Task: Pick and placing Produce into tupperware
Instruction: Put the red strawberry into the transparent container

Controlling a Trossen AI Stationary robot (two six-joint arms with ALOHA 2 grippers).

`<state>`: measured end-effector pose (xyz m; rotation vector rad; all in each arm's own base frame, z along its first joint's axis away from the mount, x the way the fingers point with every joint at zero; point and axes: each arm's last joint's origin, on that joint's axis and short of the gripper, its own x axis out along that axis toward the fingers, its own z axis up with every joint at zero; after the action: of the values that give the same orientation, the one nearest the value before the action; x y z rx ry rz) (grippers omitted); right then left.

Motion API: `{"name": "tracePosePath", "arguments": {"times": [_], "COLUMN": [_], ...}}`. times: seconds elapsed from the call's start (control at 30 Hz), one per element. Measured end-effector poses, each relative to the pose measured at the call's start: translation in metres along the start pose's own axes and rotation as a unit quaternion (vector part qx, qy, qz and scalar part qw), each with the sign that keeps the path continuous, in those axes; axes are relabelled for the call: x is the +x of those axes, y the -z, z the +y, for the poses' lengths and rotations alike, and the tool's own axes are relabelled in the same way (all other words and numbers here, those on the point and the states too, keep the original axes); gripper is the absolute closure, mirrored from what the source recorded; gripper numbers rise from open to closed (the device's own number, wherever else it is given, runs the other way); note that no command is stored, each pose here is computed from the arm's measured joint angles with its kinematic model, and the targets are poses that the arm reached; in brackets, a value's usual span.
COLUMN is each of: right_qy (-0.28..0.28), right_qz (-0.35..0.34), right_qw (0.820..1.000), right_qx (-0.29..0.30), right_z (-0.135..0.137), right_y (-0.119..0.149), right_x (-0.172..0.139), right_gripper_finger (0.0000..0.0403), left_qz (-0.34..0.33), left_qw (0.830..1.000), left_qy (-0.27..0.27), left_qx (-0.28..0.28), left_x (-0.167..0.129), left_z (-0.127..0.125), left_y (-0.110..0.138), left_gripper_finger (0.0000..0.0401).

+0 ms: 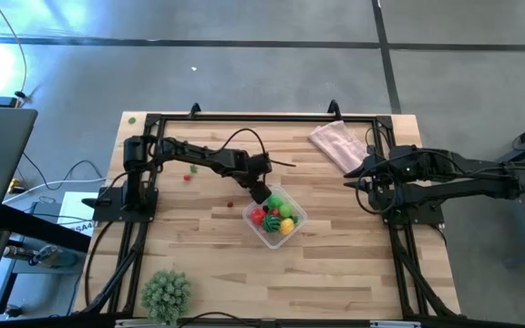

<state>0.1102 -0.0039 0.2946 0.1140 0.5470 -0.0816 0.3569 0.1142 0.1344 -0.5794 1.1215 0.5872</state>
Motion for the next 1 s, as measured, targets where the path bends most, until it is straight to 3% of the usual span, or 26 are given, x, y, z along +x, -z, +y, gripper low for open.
{"name": "tracePosePath", "arguments": {"times": [0.27,0.73,1.0], "right_qy": [0.0,0.0,0.0], "right_qz": [0.0,0.0,0.0], "right_qw": [1.0,1.0,1.0], "right_qx": [0.0,0.0,0.0], "right_z": [0.0,0.0,0.0], "right_y": [0.0,0.0,0.0], "right_x": [0.0,0.0,0.0], "right_gripper_finger": [0.0297,0.0297,0.0297], "left_qz": [-0.005,-0.016,-0.031], "left_qw": [1.0,1.0,0.999], "left_qy": [-0.005,-0.004,-0.015], "left_qx": [0.0,-0.001,0.015], "left_x": [0.0,0.0,-0.016], "left_z": [0.0,-0.001,-0.008], "left_y": [-0.001,-0.003,-0.02], "left_gripper_finger": [0.0242,0.0243,0.0243]}}
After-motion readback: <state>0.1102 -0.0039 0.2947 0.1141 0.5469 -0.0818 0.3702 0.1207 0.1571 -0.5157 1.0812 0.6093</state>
